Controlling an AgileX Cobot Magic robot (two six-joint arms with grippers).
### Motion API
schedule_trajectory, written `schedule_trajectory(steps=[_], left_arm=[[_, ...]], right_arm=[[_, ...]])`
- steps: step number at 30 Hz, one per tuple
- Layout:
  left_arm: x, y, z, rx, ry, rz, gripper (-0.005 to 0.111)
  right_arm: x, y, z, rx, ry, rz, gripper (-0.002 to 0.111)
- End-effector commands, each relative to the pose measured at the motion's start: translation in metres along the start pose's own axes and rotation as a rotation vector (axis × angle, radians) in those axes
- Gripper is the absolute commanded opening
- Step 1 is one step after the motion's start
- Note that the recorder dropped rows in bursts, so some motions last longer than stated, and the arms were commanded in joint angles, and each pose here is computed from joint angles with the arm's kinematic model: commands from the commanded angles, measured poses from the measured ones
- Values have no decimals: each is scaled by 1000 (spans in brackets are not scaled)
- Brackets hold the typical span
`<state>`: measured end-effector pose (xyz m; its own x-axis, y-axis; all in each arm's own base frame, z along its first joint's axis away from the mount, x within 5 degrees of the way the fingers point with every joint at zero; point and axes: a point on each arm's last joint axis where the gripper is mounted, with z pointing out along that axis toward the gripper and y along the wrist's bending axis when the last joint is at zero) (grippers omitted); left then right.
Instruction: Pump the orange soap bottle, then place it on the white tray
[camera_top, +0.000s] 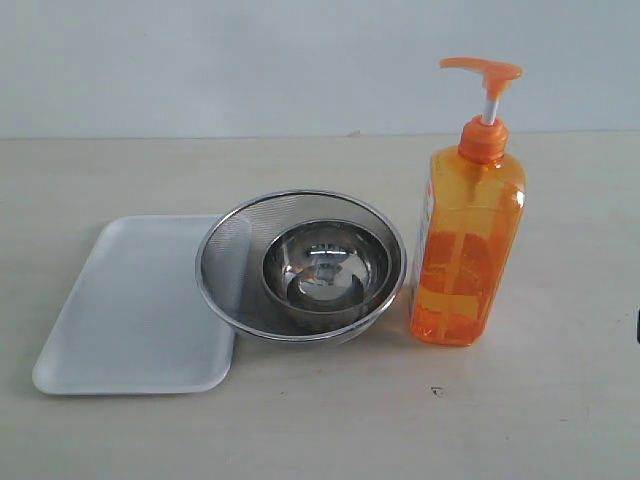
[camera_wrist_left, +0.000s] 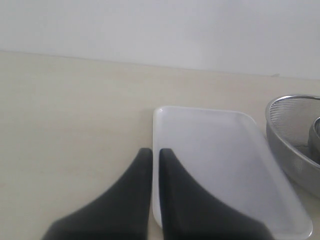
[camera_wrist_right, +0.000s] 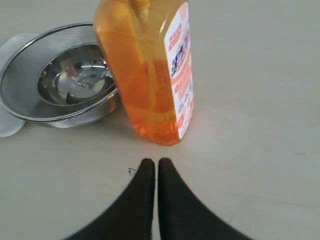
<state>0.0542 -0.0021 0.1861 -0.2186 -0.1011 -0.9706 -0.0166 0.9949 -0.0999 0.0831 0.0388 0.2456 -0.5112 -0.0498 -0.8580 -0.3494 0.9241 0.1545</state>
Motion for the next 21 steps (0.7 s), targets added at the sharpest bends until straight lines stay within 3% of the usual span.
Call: schedule_trajectory(steps=[1, 13, 21], left_arm=[[1, 0, 0, 0, -1, -17, 5], [1, 0, 0, 0, -1, -17, 5], [1, 0, 0, 0, -1, -17, 5]], right_arm=[[0, 7, -1, -70, 17, -7, 0], [-12, 5, -1, -53, -118, 91, 0], [-4, 2, 26, -23, 91, 122, 0]])
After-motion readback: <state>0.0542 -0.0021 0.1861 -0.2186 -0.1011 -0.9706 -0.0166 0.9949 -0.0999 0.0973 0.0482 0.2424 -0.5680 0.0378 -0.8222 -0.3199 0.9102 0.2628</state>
